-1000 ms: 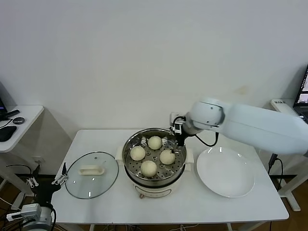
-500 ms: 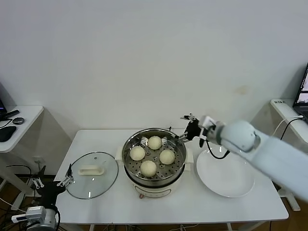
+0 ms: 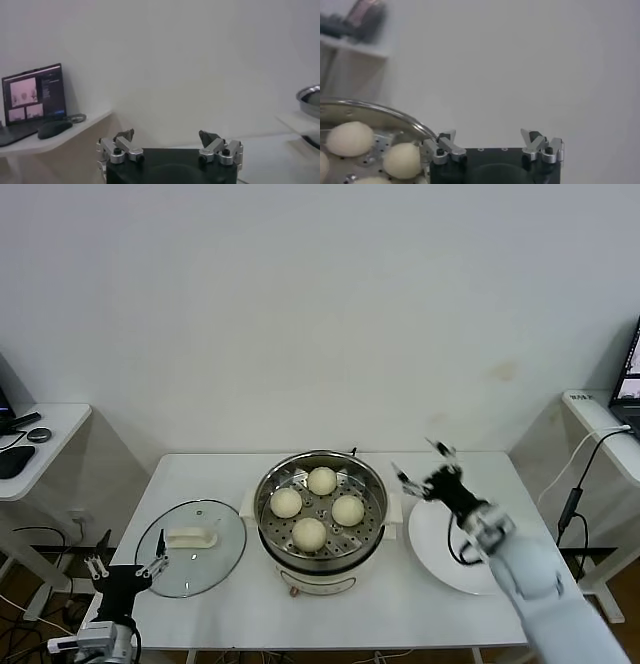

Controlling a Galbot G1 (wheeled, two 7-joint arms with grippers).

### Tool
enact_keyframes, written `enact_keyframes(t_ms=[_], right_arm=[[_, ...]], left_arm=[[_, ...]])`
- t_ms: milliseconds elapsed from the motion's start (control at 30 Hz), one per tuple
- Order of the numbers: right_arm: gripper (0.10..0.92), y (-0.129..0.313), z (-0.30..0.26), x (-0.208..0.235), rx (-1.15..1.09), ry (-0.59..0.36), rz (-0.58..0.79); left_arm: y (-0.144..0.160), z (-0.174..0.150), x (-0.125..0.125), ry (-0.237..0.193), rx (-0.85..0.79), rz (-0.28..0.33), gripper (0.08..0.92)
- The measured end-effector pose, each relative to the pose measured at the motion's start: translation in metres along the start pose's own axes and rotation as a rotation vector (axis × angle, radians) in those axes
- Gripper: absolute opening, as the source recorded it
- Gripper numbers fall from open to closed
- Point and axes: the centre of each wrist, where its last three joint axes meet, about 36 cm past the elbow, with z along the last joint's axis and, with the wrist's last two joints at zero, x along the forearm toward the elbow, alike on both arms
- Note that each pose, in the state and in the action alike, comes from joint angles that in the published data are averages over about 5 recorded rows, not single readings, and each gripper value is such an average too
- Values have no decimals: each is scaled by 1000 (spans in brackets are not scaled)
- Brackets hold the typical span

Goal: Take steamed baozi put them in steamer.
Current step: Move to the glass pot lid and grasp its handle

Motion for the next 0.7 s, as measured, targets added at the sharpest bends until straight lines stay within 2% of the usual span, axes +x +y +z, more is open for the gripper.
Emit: enact_keyframes(t_ms=[233, 367, 533, 700], right_arm=[[823, 21, 49, 92, -83, 46, 191], [823, 23, 61, 130, -109, 75, 288], [823, 23, 68, 159, -123, 81, 392], [823, 31, 72, 176, -143, 94, 455]], left_arm=[[1, 17, 2, -10, -286, -13, 823], [9, 33, -2, -48, -519, 2, 823], [20, 59, -14, -121, -813, 62, 823], [27, 82, -33, -179, -1047, 150, 823]])
